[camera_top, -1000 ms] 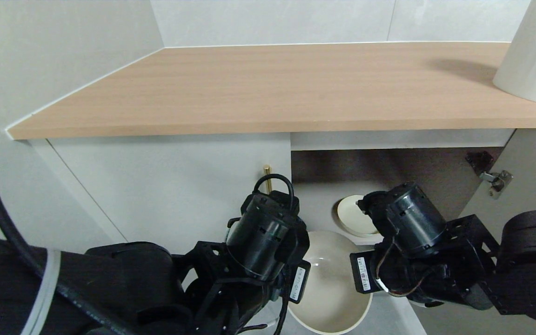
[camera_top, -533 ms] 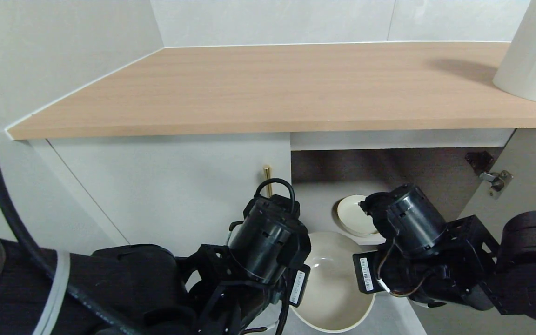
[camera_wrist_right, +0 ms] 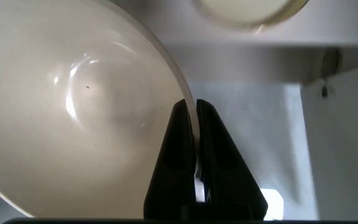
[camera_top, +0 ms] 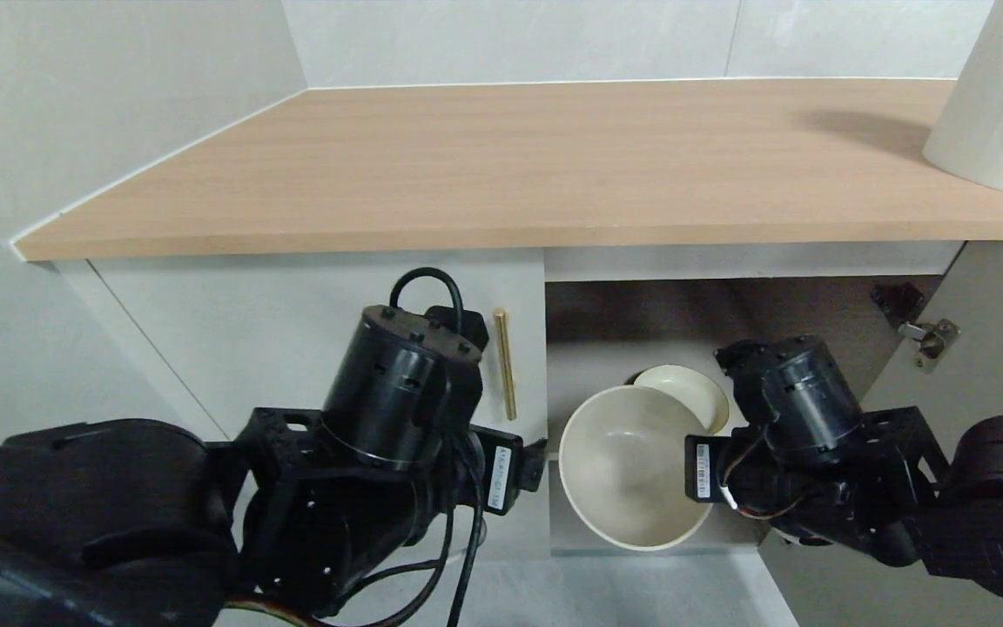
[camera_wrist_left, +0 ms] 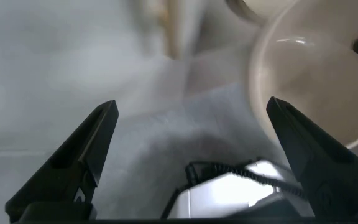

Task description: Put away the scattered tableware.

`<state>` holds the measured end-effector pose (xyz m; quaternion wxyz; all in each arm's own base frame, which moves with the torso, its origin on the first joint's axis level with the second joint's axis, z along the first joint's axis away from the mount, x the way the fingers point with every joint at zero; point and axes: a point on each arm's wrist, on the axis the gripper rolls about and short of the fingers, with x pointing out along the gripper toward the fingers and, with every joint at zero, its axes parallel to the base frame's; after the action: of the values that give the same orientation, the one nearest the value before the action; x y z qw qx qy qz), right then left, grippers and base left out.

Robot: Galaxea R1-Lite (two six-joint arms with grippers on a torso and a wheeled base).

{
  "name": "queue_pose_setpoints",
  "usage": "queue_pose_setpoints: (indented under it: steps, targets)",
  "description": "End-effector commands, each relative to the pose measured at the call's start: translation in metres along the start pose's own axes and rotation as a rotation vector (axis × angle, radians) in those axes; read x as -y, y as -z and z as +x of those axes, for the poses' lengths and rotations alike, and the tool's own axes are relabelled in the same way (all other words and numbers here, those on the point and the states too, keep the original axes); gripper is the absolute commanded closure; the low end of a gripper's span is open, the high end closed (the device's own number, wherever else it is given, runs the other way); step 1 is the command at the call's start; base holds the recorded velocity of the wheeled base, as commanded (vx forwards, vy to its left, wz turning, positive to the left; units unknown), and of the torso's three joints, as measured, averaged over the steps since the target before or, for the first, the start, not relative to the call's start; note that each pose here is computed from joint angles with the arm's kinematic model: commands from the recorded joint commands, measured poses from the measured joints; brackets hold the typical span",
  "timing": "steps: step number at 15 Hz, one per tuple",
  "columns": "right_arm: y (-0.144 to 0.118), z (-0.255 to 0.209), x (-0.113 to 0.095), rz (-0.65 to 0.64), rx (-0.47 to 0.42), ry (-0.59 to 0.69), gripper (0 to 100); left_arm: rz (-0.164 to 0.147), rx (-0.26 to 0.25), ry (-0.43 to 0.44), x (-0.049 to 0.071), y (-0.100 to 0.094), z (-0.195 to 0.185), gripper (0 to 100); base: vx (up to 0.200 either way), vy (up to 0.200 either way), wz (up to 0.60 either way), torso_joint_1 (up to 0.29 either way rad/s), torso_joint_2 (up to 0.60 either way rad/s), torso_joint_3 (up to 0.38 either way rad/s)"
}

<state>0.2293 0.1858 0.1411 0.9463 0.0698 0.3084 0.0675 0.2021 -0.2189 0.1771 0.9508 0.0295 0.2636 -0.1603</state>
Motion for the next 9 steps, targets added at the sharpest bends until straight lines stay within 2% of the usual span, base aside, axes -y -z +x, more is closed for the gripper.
queue_pose_setpoints:
  steps: [1, 2, 4, 7, 9]
  targets:
    - [0.006, 0.018, 0.026, 0.051, 0.097, 0.038, 100, -0.027, 0.044, 0.003, -0.009, -0.009, -0.013, 0, 0.0, 0.0, 0.0, 0.0, 0.0, 0.0]
    - [0.004, 0.03, 0.032, 0.046, 0.148, 0.05, 100, -0.026, 0.043, 0.003, -0.009, -0.009, -0.013, 0, 0.0, 0.0, 0.0, 0.0, 0.0, 0.0]
    - [0.001, 0.057, 0.047, 0.072, 0.197, 0.153, 100, -0.022, 0.039, 0.0, -0.009, -0.008, -0.013, 0, 0.0, 0.0, 0.0, 0.0, 0.0, 0.0]
    - [-0.012, 0.085, 0.068, 0.132, 0.229, 0.235, 100, -0.022, 0.039, 0.002, -0.009, -0.008, -0.013, 0, 0.0, 0.0, 0.0, 0.0, 0.0, 0.0]
    - [-0.02, 0.089, 0.074, 0.151, 0.25, 0.251, 100, -0.023, 0.039, 0.0, -0.009, -0.008, -0.013, 0, 0.0, 0.0, 0.0, 0.0, 0.0, 0.0]
